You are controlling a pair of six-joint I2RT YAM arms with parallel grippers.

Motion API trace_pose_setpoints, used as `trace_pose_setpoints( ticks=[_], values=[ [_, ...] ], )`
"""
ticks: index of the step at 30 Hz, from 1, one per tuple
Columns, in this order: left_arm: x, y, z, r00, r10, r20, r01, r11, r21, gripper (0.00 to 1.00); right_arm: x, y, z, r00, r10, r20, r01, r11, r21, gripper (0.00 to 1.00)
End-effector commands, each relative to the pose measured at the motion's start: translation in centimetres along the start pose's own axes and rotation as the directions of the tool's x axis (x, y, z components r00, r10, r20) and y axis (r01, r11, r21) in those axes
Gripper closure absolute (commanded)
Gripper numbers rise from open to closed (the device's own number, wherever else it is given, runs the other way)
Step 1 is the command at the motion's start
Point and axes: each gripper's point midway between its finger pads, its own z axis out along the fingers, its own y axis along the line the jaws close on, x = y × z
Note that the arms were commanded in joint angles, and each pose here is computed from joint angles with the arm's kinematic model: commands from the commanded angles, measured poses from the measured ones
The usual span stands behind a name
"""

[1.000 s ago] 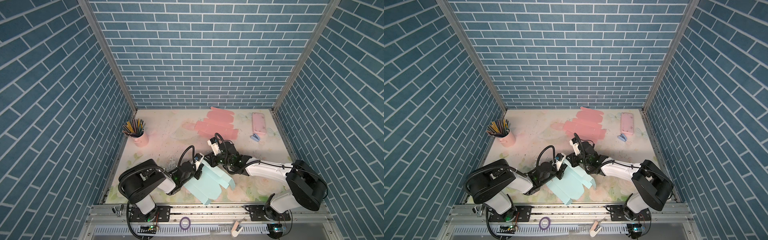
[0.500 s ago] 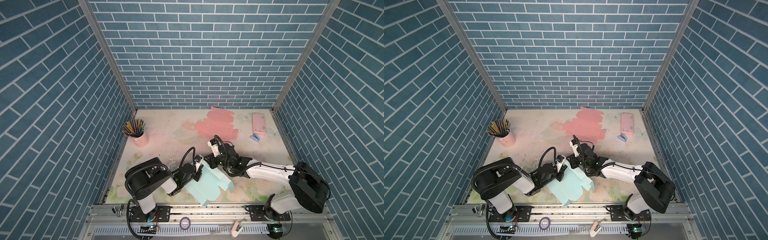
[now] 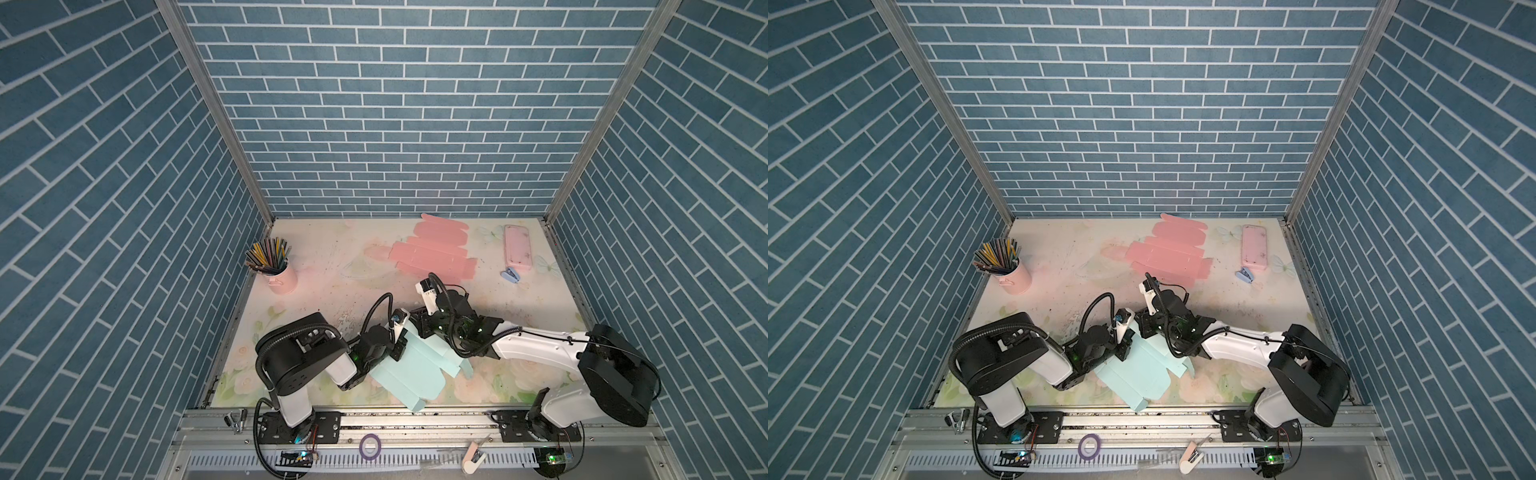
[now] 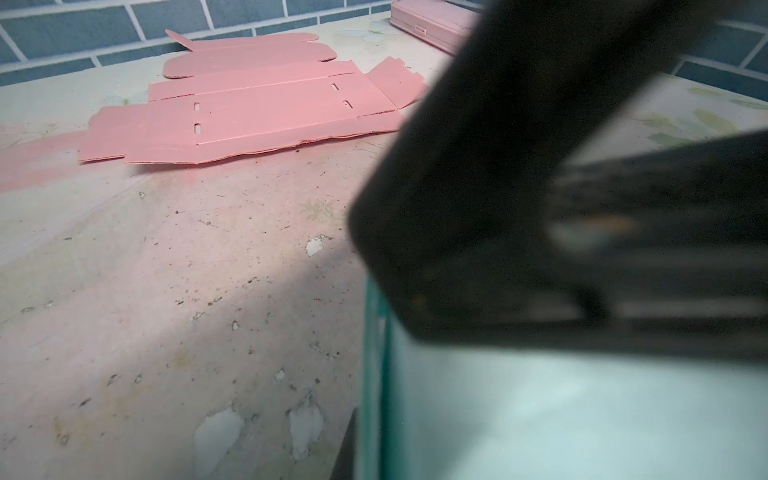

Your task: Fold the paper box

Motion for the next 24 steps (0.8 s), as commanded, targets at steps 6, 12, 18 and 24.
trace_pose_setpoints(
  ticks=[6, 12, 18, 24],
  values=[
    [-1.0, -0.4, -0.1, 0.999, -0.024, 0.048, 0.023, 1.000, 0.019, 0.86, 3.9, -1.0, -1.3, 0.994, 0.015, -0.113, -0.011, 0.999, 0.039, 0.80],
    [-0.8, -0.4, 0.1, 0.999, -0.018, 0.038, 0.017, 1.000, 0.018, 0.87, 4.3, -0.3, -2.9, 0.994, 0.011, -0.105, -0.012, 1.000, -0.001, 0.76],
    [-0.6, -0.4, 0.0, 0.999, -0.015, 0.031, 0.015, 1.000, 0.018, 0.90, 3.4, 0.2, -3.2, 0.997, 0.019, -0.074, -0.021, 0.999, -0.024, 0.76],
    [-0.7, -0.6, -0.1, 0.999, -0.020, 0.037, 0.019, 0.999, 0.031, 0.85, 3.8, 0.1, -1.7, 0.995, 0.027, -0.094, -0.028, 0.999, -0.018, 0.76]
  ],
)
